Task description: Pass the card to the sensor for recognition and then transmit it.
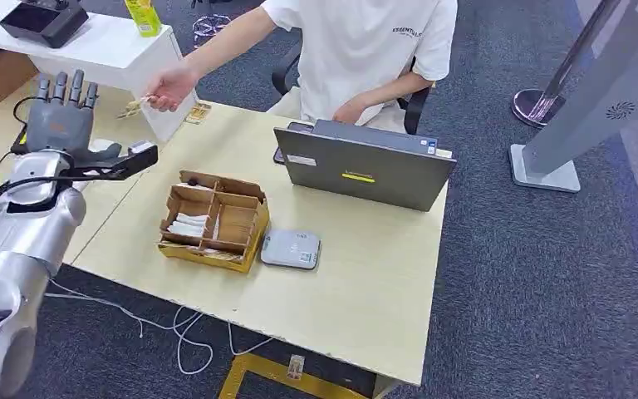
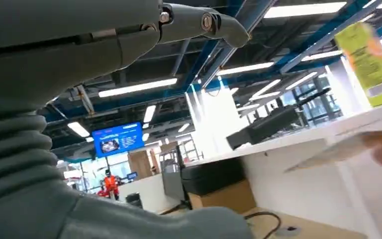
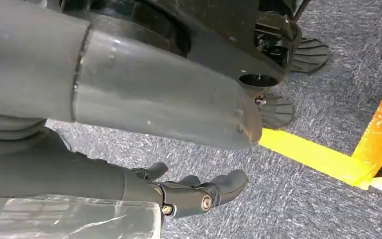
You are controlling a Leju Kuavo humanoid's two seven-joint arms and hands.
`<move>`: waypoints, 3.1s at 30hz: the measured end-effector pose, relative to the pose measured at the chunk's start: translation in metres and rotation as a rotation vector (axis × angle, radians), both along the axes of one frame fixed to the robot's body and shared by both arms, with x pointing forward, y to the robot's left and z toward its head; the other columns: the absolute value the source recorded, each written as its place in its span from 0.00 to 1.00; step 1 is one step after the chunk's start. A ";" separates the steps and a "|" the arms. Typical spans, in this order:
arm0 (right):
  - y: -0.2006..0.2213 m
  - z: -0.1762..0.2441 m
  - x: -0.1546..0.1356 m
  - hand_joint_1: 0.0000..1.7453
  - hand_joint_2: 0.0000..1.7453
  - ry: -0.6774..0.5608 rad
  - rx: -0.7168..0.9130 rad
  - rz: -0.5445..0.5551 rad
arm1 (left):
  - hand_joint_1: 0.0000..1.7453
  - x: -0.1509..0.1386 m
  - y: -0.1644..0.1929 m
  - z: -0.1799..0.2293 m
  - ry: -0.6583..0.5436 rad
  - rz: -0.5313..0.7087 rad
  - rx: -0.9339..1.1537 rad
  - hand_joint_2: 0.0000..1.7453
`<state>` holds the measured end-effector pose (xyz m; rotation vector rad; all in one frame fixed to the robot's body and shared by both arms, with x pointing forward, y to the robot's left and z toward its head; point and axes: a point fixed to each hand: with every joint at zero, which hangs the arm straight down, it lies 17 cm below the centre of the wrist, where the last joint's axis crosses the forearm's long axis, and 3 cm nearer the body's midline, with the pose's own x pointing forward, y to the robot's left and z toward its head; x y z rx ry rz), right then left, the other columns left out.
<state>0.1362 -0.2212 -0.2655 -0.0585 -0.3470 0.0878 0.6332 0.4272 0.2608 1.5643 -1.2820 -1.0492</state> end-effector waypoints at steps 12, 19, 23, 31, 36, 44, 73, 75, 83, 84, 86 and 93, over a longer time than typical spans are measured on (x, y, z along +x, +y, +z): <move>-0.004 -0.001 -0.004 0.00 0.00 0.000 -0.003 -0.006 | 0.00 0.004 -0.032 -0.002 -0.017 -0.045 -0.013 1.00; -0.007 -0.002 -0.005 0.00 0.00 0.003 -0.005 -0.017 | 0.00 0.005 -0.043 -0.003 -0.023 -0.069 -0.014 1.00; -0.008 -0.002 -0.005 0.00 0.00 0.003 -0.006 -0.017 | 0.00 0.005 -0.050 -0.004 -0.021 -0.080 -0.015 1.00; -0.008 -0.002 -0.006 0.00 0.00 0.004 -0.007 -0.017 | 0.00 0.006 -0.057 -0.005 -0.021 -0.091 -0.017 1.00; -0.009 -0.002 -0.007 0.00 0.00 0.004 -0.008 -0.017 | 0.00 0.007 -0.063 -0.008 -0.003 -0.101 -0.019 1.00; -0.010 -0.003 -0.009 0.00 0.00 0.007 -0.009 -0.020 | 1.00 0.010 -0.084 -0.018 0.044 -0.126 -0.020 1.00; -0.013 -0.004 -0.012 0.00 0.00 0.011 -0.010 -0.031 | 1.00 0.012 -0.111 -0.021 0.065 -0.180 -0.037 1.00; -0.013 -0.004 -0.013 0.00 0.00 0.012 -0.009 -0.039 | 1.00 0.009 -0.119 -0.018 0.032 -0.214 -0.056 1.00; -0.016 -0.005 -0.020 0.00 0.00 0.018 -0.010 -0.087 | 1.00 -0.045 -0.199 -0.047 -0.034 -0.392 -0.111 1.00; -0.017 -0.005 -0.021 0.00 0.00 0.017 -0.010 -0.093 | 1.00 -0.054 -0.214 -0.047 -0.038 -0.421 -0.114 1.00; -0.017 -0.005 -0.021 0.00 0.00 0.015 -0.012 -0.095 | 1.00 -0.069 -0.236 -0.050 -0.038 -0.459 -0.119 1.00; -0.017 -0.005 -0.021 0.00 0.00 0.010 -0.013 -0.094 | 1.00 -0.092 -0.277 -0.038 -0.071 -0.532 -0.120 1.00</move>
